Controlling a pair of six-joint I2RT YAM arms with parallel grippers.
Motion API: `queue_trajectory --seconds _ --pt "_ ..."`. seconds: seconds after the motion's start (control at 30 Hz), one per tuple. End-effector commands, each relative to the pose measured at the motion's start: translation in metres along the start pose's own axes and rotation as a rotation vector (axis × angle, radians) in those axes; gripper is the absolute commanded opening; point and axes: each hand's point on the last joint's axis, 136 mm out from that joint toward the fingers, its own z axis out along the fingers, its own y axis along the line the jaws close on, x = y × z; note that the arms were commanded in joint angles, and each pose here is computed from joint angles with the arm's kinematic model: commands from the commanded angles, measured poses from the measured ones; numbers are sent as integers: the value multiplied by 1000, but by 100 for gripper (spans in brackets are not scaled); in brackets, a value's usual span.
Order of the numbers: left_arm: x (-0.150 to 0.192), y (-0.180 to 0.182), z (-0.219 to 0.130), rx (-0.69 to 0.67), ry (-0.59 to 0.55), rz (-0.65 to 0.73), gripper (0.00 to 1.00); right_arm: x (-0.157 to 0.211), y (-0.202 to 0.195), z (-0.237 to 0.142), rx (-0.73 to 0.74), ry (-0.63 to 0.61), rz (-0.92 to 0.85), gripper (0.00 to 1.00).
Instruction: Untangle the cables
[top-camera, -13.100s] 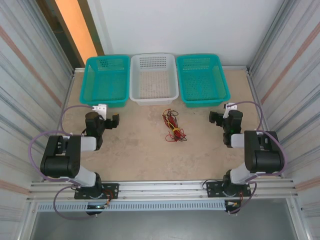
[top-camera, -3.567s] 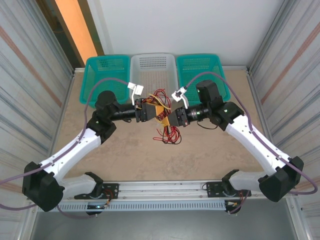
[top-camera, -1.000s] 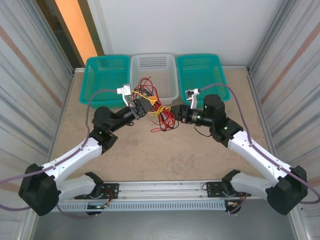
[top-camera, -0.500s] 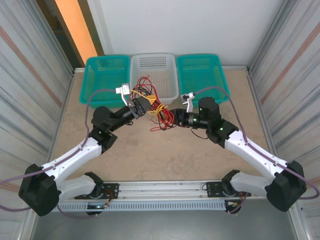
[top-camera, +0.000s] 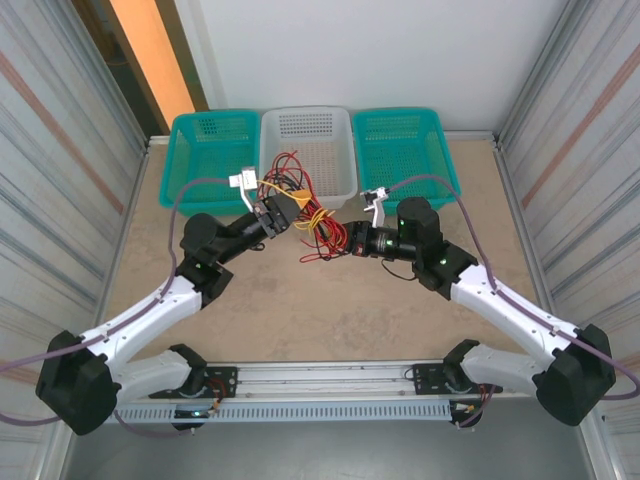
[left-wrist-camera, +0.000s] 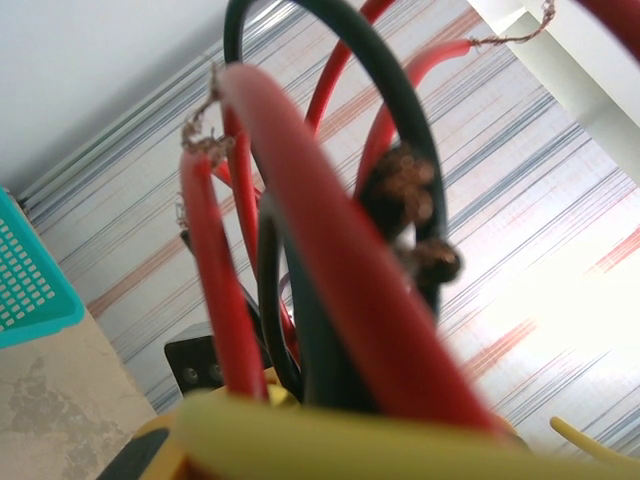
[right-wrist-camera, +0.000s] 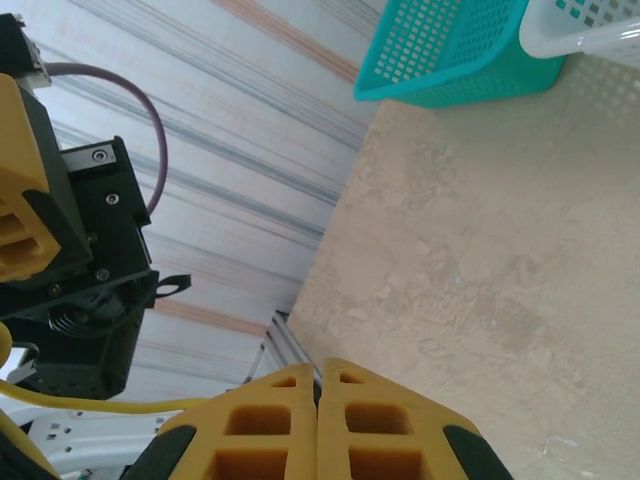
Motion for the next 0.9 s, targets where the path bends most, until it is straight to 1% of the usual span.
queue_trajectory --seconds 0.0,0.23,0.37,0.5,0.6,0.67,0.73,0.87 --pt "-24 -29 -7 72 -89 64 0 0 2 -4 -8 -17 -15 0" --pt "-48 -24 -13 30 -214 74 0 8 0 -10 -9 -59 -33 0" --pt "-61 -20 -17 -3 -292 66 0 13 0 -8 17 -93 -62 0" --pt "-78 -21 -25 26 -410 35 0 20 -2 -3 32 -136 -73 0" --pt "-87 -25 -27 33 -459 55 0 26 0 1 32 -176 -79 0" --pt "-90 -23 -29 -4 -482 82 0 28 12 -4 25 -226 -111 0" --pt "-92 -14 -34 -72 -510 107 0 33 21 -6 33 -255 -151 0" --pt "-92 3 -44 -154 -555 127 0 46 36 -4 38 -263 -209 0"
